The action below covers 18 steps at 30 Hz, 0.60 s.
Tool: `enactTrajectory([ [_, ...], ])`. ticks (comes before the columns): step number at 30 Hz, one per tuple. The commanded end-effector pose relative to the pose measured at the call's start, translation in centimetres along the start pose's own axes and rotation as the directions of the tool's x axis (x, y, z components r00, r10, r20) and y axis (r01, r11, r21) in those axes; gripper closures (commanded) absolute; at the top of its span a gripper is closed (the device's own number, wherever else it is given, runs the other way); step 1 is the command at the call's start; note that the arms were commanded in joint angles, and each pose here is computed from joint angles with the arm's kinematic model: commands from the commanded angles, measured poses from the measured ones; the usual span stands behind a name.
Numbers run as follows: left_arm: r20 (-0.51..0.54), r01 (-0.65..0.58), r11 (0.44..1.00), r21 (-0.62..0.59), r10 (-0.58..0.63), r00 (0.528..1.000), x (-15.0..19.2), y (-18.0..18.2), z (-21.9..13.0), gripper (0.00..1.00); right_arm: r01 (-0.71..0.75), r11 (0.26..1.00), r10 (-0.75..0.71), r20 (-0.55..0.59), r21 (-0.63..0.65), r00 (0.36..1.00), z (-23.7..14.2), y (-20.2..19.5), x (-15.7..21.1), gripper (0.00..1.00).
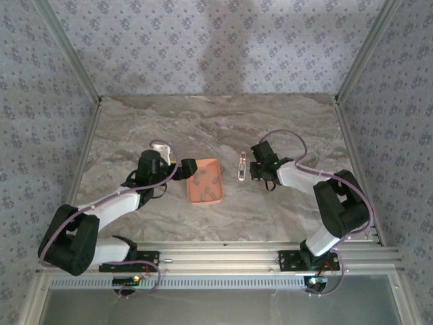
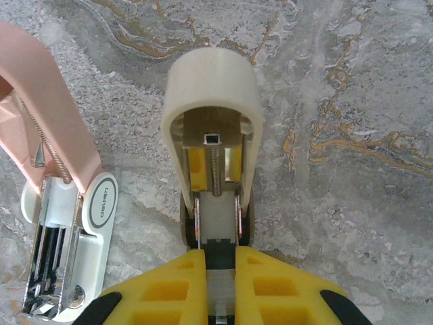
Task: Load the staples into the stapler
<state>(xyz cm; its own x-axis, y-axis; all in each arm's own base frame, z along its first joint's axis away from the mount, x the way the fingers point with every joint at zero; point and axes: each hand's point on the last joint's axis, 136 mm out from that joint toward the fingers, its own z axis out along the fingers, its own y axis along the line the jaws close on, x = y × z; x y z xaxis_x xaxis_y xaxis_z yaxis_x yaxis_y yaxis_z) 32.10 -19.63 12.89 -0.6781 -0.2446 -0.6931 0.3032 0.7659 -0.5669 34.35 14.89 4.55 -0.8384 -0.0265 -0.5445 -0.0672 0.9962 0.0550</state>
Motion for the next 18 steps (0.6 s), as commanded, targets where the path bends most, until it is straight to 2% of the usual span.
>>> enactTrajectory([
  [1,0.027,-0.03,0.999,0.04,0.029,0.999,-1.11,-1.33,-0.11,0.02,0.023,1.0,-0.023,0.024,0.004,0.999,-0.68,-0.04,-0.16,0.87],
  [18,0.026,-0.03,0.999,0.038,0.029,0.999,-1.14,-1.31,-0.06,0.02,0.026,1.0,-0.026,0.049,0.012,0.998,-0.81,-0.23,-0.23,0.87],
])
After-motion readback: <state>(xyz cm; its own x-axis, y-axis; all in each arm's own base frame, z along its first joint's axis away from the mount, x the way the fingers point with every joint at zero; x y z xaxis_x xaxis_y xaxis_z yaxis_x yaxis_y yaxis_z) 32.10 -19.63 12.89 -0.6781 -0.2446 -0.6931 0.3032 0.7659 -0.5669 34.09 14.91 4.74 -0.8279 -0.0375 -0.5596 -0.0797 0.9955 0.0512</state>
